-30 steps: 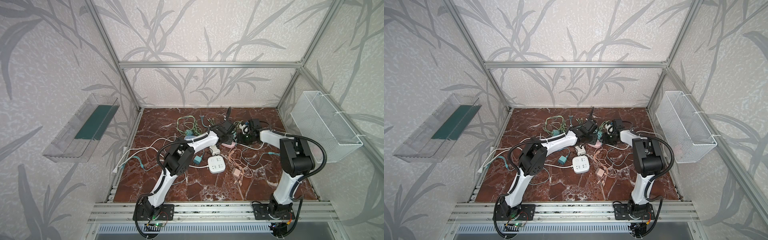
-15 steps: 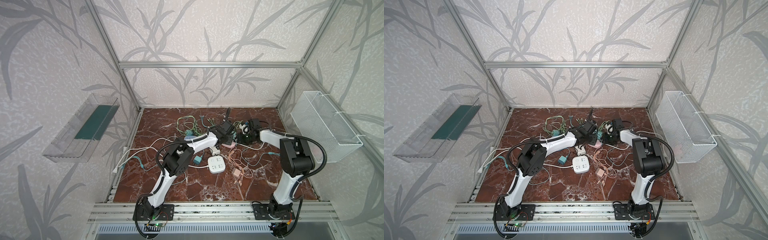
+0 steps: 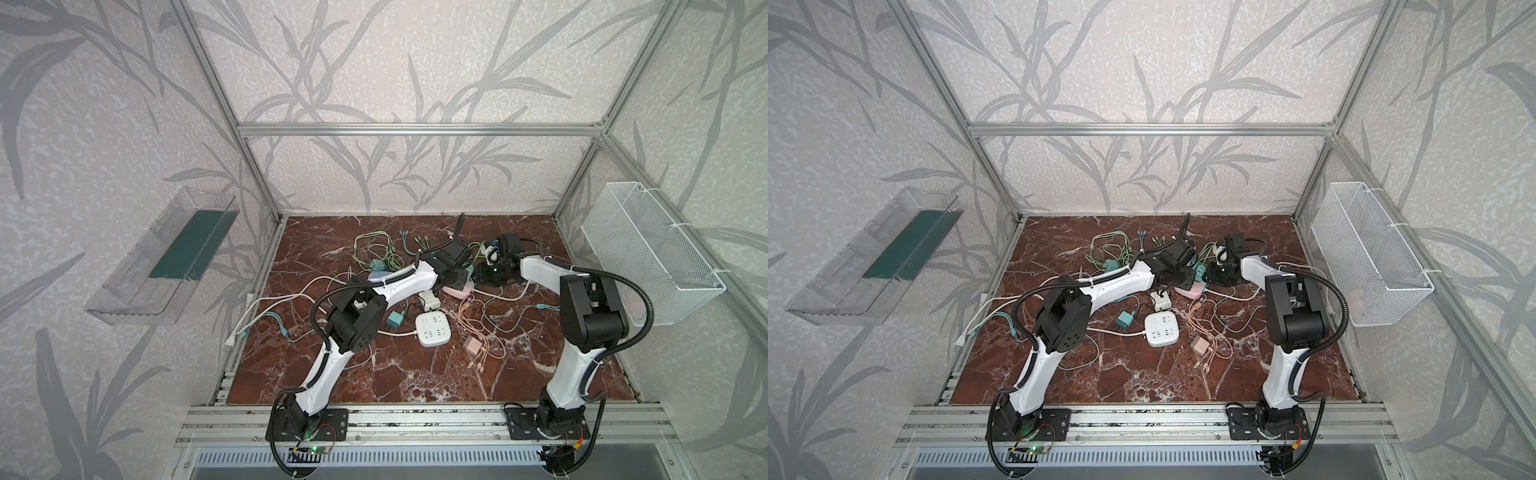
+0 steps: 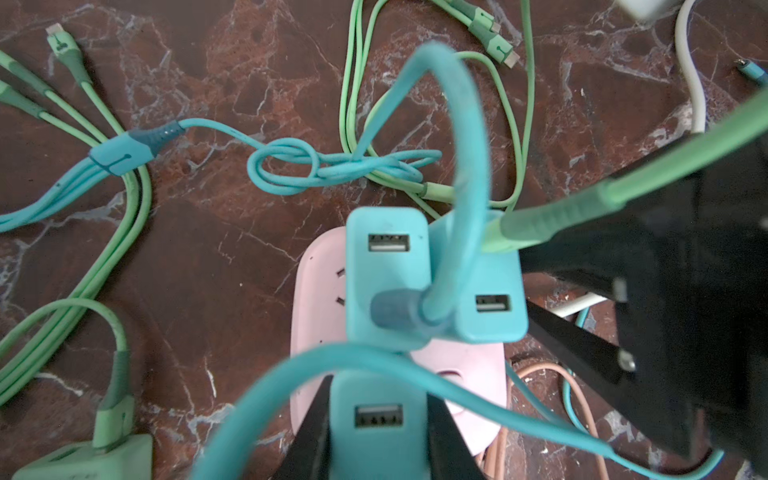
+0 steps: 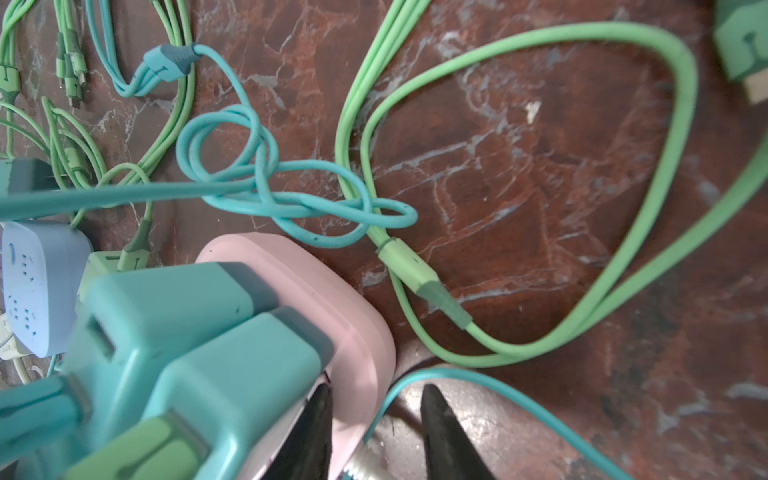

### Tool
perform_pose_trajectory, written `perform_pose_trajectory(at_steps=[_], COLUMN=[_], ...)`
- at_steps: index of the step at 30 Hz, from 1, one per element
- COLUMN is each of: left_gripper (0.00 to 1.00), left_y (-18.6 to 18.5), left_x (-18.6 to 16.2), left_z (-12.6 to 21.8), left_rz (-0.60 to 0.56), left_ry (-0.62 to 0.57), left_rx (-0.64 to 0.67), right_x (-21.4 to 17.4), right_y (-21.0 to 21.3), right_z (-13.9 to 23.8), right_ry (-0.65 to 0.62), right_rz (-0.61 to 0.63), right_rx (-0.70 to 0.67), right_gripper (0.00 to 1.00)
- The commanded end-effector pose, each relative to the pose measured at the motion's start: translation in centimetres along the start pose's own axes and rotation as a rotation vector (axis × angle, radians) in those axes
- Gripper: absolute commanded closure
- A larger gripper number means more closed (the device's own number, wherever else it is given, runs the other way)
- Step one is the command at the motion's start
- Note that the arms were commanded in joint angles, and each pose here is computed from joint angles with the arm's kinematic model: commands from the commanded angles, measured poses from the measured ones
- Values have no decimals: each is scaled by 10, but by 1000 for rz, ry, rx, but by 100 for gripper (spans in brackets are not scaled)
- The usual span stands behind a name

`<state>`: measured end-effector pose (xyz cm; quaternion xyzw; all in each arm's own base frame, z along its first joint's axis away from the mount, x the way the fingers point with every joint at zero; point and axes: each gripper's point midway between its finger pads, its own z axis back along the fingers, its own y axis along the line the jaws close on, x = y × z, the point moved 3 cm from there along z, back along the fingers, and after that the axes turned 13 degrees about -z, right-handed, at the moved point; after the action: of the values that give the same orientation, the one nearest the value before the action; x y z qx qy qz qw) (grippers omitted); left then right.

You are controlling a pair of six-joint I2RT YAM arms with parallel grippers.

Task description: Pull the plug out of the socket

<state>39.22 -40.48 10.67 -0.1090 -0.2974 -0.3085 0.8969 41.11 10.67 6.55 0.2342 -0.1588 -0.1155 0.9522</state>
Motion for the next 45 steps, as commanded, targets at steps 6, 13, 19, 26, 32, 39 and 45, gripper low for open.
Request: perform_pose_trajectory(at_steps=[6,13,19,26,32,39,45], left_gripper=[82,82,82,82,82,82,81], left_y=[-16,-14,-16,-20,-17,-19,-15], left_x=[51,56,52,54,66,70,68], left_z=[6,-8,-10,-4,-2,0,1], left_rz=[-5,2,-11,-41,-13,-47,-79], left_ry=[-122,-118,-111,-115,-111,-97,-85], left_rx=[-60,-55,-66,-87,-119,-121,-92], right_x=[-18,-20,-20,-23,-29,-26,-26], right_y=[-10,1,-2,-14,-22,-25,-34], right_z=[-1,5,2,-9,-13,-13,-15], right_ry=[63,72,80,115,141,164,197], right_rz=[9,21,4,3,21,62,96], right_rx=[-24,36,23,-42,-77,-124,-193], right_gripper=[63,60,60,62,63,63,63])
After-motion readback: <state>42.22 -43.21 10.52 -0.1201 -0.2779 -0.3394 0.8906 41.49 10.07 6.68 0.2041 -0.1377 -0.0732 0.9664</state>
